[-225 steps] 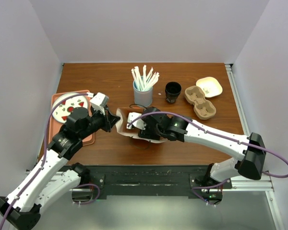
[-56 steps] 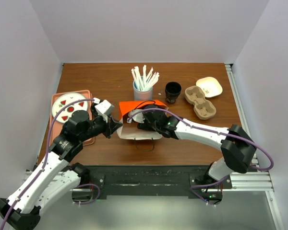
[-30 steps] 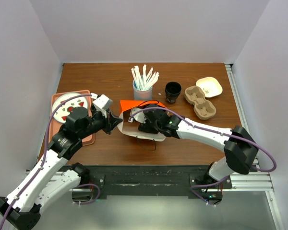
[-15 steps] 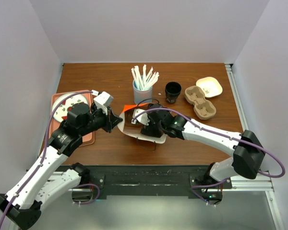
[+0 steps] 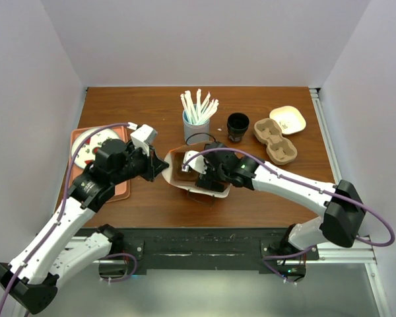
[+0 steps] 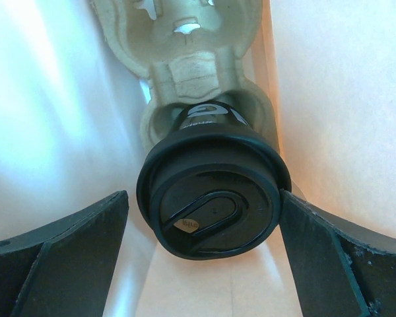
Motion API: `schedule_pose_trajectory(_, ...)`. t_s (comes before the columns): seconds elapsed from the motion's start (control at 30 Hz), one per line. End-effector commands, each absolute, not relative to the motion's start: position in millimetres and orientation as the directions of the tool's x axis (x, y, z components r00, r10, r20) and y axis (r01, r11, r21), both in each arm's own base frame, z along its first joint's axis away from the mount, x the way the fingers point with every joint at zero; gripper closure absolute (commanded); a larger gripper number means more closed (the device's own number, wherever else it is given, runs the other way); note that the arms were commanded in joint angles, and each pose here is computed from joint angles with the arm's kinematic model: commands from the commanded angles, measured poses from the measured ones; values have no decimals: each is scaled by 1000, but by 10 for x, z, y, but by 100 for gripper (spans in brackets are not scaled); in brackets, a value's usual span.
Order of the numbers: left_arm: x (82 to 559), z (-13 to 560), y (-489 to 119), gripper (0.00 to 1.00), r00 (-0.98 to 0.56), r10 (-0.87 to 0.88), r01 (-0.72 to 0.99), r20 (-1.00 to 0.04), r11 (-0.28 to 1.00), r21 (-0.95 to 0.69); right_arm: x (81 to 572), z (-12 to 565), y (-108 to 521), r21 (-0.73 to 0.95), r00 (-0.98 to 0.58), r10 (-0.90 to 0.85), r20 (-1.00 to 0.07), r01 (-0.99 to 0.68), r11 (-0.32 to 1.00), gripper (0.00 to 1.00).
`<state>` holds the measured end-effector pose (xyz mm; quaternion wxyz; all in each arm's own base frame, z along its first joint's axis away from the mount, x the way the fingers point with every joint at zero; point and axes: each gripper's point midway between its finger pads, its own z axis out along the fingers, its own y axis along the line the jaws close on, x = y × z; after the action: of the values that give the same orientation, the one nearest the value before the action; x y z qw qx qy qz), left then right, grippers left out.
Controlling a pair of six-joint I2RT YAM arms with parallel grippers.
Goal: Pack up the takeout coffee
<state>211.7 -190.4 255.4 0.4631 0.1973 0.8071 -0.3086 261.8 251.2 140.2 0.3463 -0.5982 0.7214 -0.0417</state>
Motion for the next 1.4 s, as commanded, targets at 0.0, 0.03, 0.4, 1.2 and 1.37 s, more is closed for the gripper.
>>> schedule_pose_trajectory(0.0,2151,2747,-1886,99,-463,15,601,-886,740,-302,2618,1590,2519,-450,-69,-878,-474,-837,310,1)
schedule_pose_trajectory(0.03,2158,2738,-1882,99,-467,18,598,-884,743,-301,2607,1606,2519,-447,-69,-876,-477,-840,309,1)
schedule_pose_trajectory(0.4,2152,2746,-1876,98,-468,36,603,-883,744,-289,2558,1627,2555,-400,-80,-881,-466,-869,291,1)
schedule_pose_trajectory(1.2,2185,2711,-1886,97,-488,48,593,-872,751,-291,2547,1731,2615,-374,-68,-869,-491,-884,281,1)
schedule_pose_trajectory(1.37,2191,2713,-1913,96,-506,32,584,-862,748,-315,2527,1750,2636,-363,-53,-871,-489,-895,258,1)
